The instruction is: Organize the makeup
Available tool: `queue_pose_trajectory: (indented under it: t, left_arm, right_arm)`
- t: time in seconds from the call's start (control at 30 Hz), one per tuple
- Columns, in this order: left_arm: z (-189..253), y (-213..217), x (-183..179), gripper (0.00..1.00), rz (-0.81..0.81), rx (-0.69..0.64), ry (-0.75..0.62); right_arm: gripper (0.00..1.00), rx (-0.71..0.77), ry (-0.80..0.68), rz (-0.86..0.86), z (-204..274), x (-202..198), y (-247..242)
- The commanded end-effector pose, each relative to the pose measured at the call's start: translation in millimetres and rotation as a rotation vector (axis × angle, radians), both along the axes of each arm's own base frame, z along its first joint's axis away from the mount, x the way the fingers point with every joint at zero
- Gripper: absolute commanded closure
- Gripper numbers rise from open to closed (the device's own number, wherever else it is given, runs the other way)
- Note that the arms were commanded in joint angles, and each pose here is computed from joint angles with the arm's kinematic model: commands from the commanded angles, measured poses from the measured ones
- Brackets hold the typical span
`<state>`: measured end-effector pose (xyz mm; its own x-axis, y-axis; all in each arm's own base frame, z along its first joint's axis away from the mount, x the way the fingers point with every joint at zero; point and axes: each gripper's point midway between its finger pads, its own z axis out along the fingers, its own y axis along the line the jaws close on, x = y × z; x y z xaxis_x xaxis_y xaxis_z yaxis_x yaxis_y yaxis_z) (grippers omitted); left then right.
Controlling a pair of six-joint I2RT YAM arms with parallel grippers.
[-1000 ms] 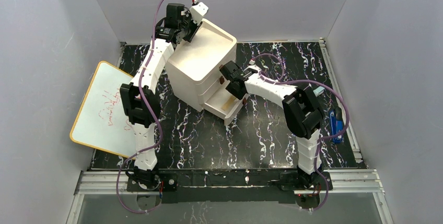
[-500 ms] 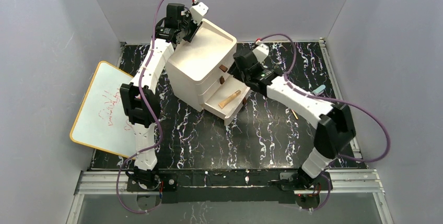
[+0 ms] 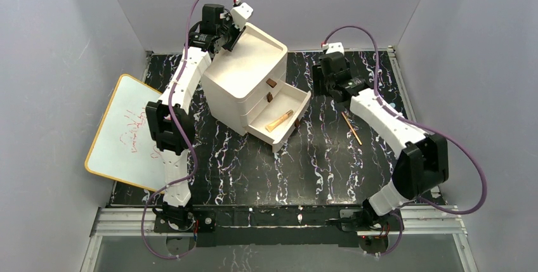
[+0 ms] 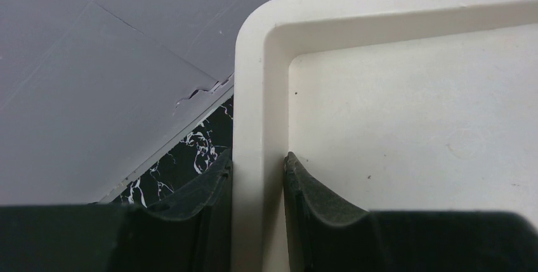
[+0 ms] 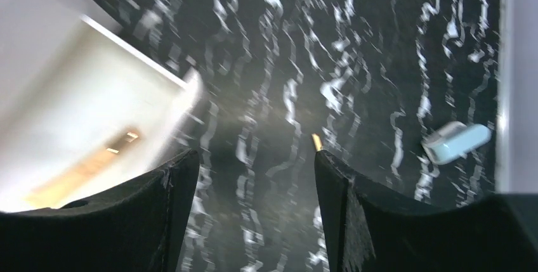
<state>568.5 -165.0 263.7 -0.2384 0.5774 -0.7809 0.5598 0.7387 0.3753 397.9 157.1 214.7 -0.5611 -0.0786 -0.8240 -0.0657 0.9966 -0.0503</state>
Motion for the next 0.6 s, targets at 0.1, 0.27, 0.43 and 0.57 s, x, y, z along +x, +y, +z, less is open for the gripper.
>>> queue_pose_trajectory:
  t: [0.1,0.27,0.43,0.57]
  left_arm:
    - [-109,-30,-50,1.00,-0.131,0.134,0.330]
    - [-116,-32,-49,1.00,-0.132,0.131,0.347]
    - [-114,-35,-52,1.00,-0.143,0.131,0.346]
    - [-115,-39,-55,1.00,-0.151,0.136,0.348]
  right_arm:
    - [0.24,-0.333,0.222,0.160,-75,-33,-50]
    - [0.22,-0.423,0.287,0.183,-118,-44,-74]
    - [0.22,-0.435,0.376,0.098,-149,-41,-106]
    - [0.22,-0.377,0.356,0.059,-152,-34,-120]
